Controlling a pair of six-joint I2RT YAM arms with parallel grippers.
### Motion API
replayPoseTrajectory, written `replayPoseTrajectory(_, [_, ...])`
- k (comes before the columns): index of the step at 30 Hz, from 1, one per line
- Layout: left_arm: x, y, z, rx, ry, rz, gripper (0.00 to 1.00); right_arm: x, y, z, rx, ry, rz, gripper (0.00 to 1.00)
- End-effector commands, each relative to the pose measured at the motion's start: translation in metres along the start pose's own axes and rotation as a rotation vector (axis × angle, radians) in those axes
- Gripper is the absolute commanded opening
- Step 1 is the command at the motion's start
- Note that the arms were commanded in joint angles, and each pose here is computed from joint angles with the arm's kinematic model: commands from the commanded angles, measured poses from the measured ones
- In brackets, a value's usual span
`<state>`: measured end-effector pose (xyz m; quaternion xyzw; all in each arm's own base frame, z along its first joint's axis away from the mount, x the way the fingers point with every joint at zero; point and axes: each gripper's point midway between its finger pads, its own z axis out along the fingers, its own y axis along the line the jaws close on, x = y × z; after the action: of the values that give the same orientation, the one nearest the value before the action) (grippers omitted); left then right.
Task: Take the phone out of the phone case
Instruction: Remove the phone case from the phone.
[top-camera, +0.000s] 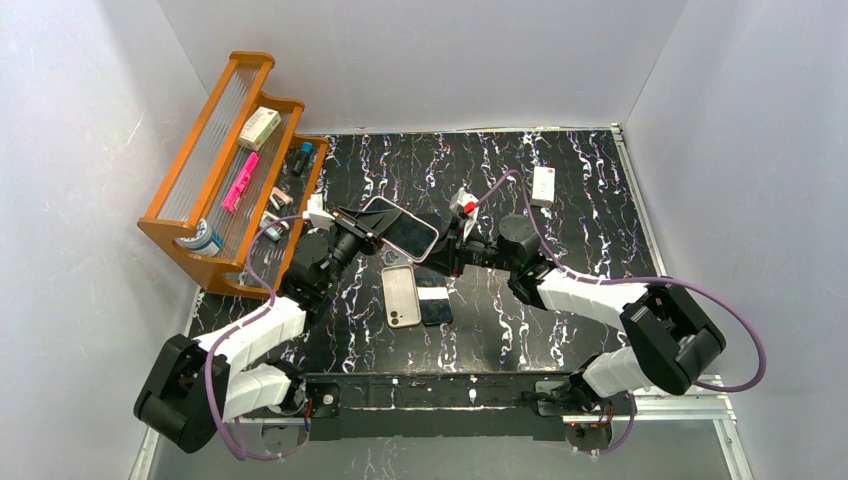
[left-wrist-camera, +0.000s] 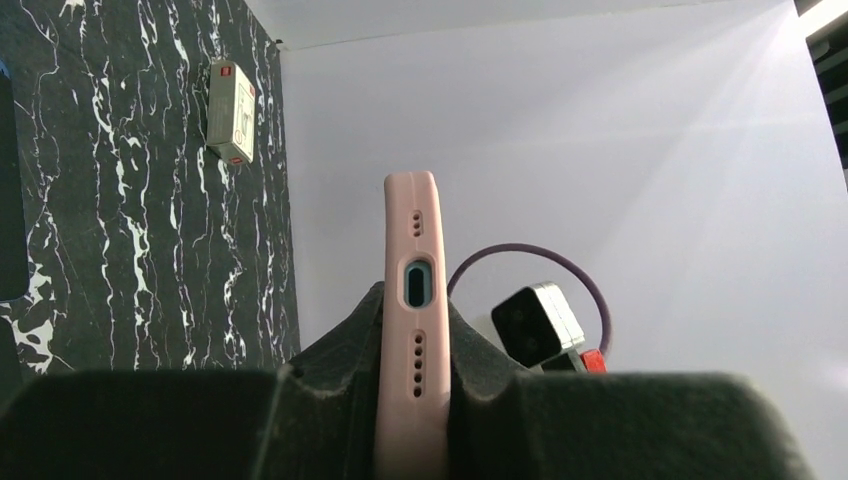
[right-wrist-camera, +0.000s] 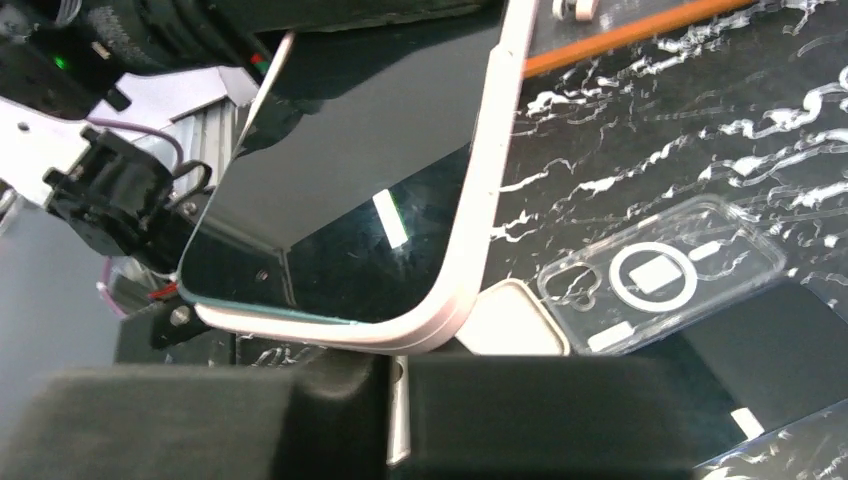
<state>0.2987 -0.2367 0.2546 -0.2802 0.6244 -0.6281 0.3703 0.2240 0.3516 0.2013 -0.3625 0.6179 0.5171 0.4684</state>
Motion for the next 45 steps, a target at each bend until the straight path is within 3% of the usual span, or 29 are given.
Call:
replayPoseTrajectory(1, [0.037,-0.03,-0.01,0.097,0.185,0.028,0.0,-0.047,-0.028,0.002,0.149,-0.128,-0.135,0.01])
replayPoseTrajectory(4, [0.028,-0.025,-0.009,0.092,0.187,0.076,0.0,-0.035,-0.022,-0.004,0.129,-0.082,-0.114,0.01])
replayPoseTrajectory(9, [0.012,-0.013,-0.009,0.069,0.264,0.18,0.0,-0.012,-0.011,-0.024,0.084,0.024,-0.071,0.3])
replayPoseTrajectory(14, [0.013,-0.006,-0.011,0.029,0.389,0.334,0.0,-0.005,0.006,-0.039,0.033,0.072,-0.063,0.52])
replayPoseTrajectory(20, [0.013,-0.007,-0.017,-0.019,0.505,0.621,0.0,0.001,0.027,-0.034,-0.118,0.131,-0.036,0.64])
replayPoseTrajectory(30, [0.032,-0.041,-0.031,0.152,0.669,0.737,0.0,-0.026,0.044,-0.02,-0.236,0.094,-0.137,0.65])
replayPoseTrajectory(38, [0.038,-0.061,-0.037,0.24,0.703,0.787,0.0,-0.037,0.053,-0.008,-0.308,0.108,-0.165,0.64])
replayPoseTrajectory(45, [0.047,-0.069,-0.045,0.305,0.743,0.808,0.0,-0.03,0.063,-0.003,-0.378,0.145,-0.181,0.52])
